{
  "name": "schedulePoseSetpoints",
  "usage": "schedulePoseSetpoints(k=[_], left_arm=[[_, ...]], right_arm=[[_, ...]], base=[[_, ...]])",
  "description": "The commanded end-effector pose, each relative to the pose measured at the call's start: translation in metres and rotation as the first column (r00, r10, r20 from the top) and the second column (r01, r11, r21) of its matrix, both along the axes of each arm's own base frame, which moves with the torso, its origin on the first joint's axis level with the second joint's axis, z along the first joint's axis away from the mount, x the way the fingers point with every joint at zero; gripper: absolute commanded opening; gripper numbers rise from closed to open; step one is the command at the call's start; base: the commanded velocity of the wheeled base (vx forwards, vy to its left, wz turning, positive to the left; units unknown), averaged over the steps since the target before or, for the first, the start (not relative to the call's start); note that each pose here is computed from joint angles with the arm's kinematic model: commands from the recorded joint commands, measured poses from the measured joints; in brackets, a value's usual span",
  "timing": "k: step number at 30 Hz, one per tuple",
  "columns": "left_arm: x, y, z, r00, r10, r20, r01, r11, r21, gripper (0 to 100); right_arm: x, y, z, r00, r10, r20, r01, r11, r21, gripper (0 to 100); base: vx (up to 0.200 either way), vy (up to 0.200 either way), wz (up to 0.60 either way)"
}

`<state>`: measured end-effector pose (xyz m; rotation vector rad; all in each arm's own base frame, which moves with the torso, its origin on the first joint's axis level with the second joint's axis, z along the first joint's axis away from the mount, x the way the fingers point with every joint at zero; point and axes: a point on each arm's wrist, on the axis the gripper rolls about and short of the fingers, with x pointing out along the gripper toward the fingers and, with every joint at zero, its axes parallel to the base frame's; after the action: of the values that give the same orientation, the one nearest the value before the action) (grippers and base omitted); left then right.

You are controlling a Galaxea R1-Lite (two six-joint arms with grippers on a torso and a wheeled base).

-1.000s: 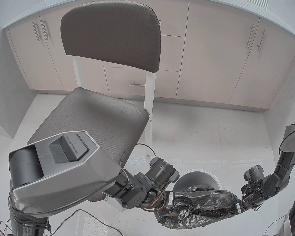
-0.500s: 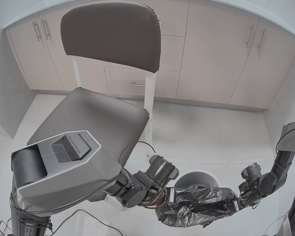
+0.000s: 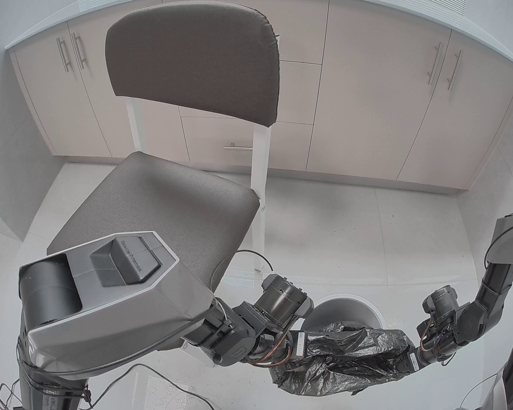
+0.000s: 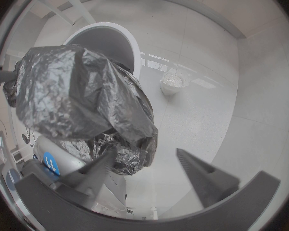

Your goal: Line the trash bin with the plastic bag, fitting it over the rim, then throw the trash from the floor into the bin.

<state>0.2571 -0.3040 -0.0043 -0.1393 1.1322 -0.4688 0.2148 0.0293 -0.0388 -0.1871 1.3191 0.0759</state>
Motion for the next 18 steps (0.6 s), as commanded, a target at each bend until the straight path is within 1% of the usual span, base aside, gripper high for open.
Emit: schedulePoseSetpoints(k=[1,3,4,6,7,11,14,16,17,18], left_arm=[[0.002,0.000,0.001,1.000,0.005,0.008,-0.005,1.000,-0.012,0],[0.002,0.000,0.001,1.000,0.005,0.011,-0.005,1.000,-0.015,0],[0.002,0.000,0.001,1.000,0.006,0.010,-0.006,1.000,-0.016,0],[0.002,0.000,0.001,1.000,0.006,0.010,-0.006,1.000,-0.016,0],[0.002,0.000,0.001,1.000,0.006,0.010,-0.006,1.000,-0.016,0],[0.002,0.000,0.001,1.000,0.007,0.010,-0.007,1.000,-0.016,0],[0.002,0.000,0.001,1.000,0.011,0.009,-0.011,1.000,-0.019,0],[0.002,0.000,0.001,1.000,0.012,0.008,-0.012,1.000,-0.020,0],[0.002,0.000,0.001,1.000,0.012,0.008,-0.012,1.000,-0.020,0],[0.002,0.000,0.001,1.000,0.012,0.008,-0.012,1.000,-0.020,0]], right_arm=[[-0.014,-0.001,0.022,0.996,0.071,0.052,-0.072,0.997,0.021,100],[-0.022,-0.002,0.030,0.990,0.128,0.067,-0.131,0.990,0.043,100],[-0.027,-0.002,0.034,0.986,0.151,0.075,-0.154,0.987,0.040,100],[-0.032,-0.003,0.036,0.984,0.164,0.072,-0.167,0.985,0.036,100],[-0.039,-0.003,0.037,0.981,0.185,0.065,-0.187,0.982,0.031,100],[-0.061,0.001,0.043,0.970,0.235,0.067,-0.239,0.970,0.046,100],[-0.069,0.008,0.053,0.952,0.282,0.122,-0.293,0.952,0.087,100],[-0.071,0.012,0.060,0.942,0.293,0.163,-0.312,0.945,0.101,100],[-0.071,0.012,0.060,0.942,0.293,0.163,-0.312,0.945,0.101,100],[-0.072,0.017,0.064,0.932,0.306,0.194,-0.331,0.937,0.113,100]], base=[[0.000,0.000,0.00],[0.000,0.000,0.00],[0.000,0.000,0.00],[0.000,0.000,0.00],[0.000,0.000,0.00],[0.000,0.000,0.00],[0.000,0.000,0.00],[0.000,0.000,0.00],[0.000,0.000,0.00],[0.000,0.000,0.00]])
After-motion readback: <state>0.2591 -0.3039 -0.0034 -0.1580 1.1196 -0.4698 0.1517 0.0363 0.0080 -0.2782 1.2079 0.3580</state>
